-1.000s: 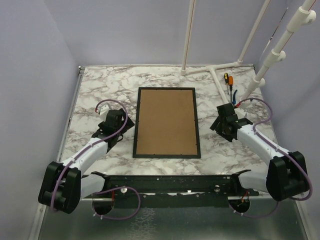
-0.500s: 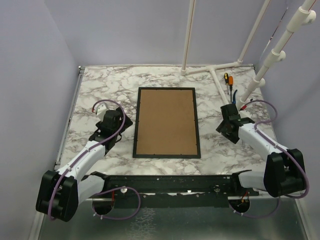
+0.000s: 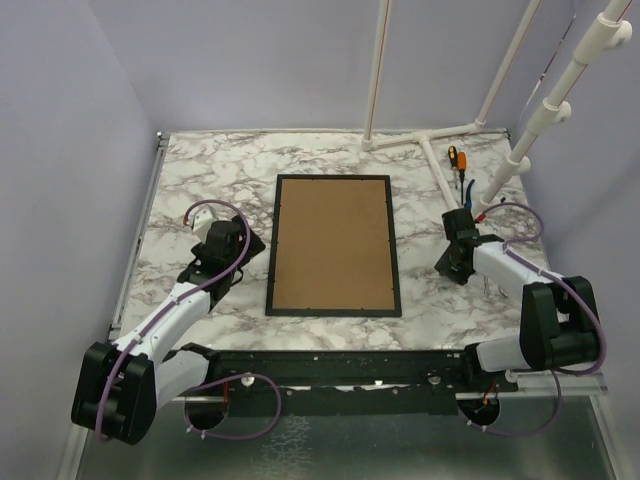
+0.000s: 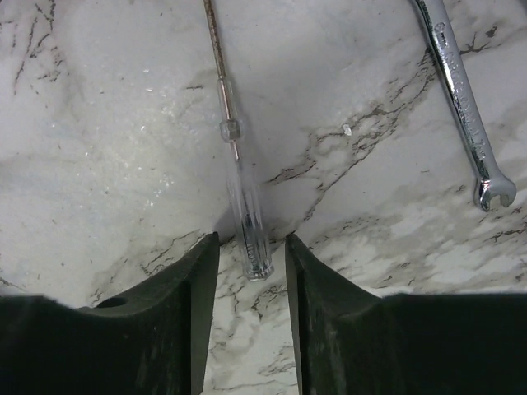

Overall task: Take the photo out of the frame
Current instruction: Pick up the screwdriver from the center of the board.

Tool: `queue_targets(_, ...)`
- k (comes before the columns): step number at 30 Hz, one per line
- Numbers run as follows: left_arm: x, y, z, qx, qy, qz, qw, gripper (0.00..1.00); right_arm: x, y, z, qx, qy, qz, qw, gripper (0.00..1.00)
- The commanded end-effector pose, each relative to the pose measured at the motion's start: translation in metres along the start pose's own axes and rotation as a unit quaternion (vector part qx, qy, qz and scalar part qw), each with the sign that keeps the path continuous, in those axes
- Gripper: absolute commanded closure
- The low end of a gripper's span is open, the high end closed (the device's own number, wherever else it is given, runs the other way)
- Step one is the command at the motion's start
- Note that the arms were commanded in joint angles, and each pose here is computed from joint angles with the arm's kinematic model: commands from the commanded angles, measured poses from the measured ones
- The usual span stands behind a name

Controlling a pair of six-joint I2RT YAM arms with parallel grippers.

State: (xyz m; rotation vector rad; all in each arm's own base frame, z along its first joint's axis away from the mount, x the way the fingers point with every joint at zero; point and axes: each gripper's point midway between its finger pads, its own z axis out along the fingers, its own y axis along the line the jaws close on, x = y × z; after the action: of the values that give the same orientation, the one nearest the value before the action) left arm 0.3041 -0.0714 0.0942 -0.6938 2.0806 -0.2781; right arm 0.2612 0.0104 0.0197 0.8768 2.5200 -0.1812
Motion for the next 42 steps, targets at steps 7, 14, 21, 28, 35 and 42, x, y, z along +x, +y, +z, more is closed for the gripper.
queue_targets(7,-0.003,-0.018,-0.003,0.028,0.016,0.005,0.999,0.01,0.007,0.002,-0.001,-0.008,0.025,-0.002,1.0,0.99)
queue_targets(14,0.008,-0.083,-0.022,0.191,0.077,0.007,0.978,0.02,0.033,0.043,-0.062,-0.162,0.127,-0.009,0.979,0.99)
queue_targets(21,0.007,-0.153,-0.07,0.369,0.093,-0.007,0.925,0.03,0.014,0.077,-0.149,-0.359,0.07,-0.104,0.925,0.99)
queue_targets(28,0.026,-0.219,-0.127,0.488,0.123,0.027,0.864,0.07,0.032,0.122,-0.239,-0.6,0.059,-0.194,0.774,0.99)
queue_targets(35,0.027,-0.246,-0.154,0.525,0.146,0.005,0.838,0.19,0.061,0.151,-0.267,-0.646,0.034,-0.284,0.708,0.99)
queue_targets(42,0.04,-0.25,-0.156,0.532,0.171,0.014,0.829,0.38,0.067,0.166,-0.276,-0.657,0.038,-0.311,0.686,1.0)
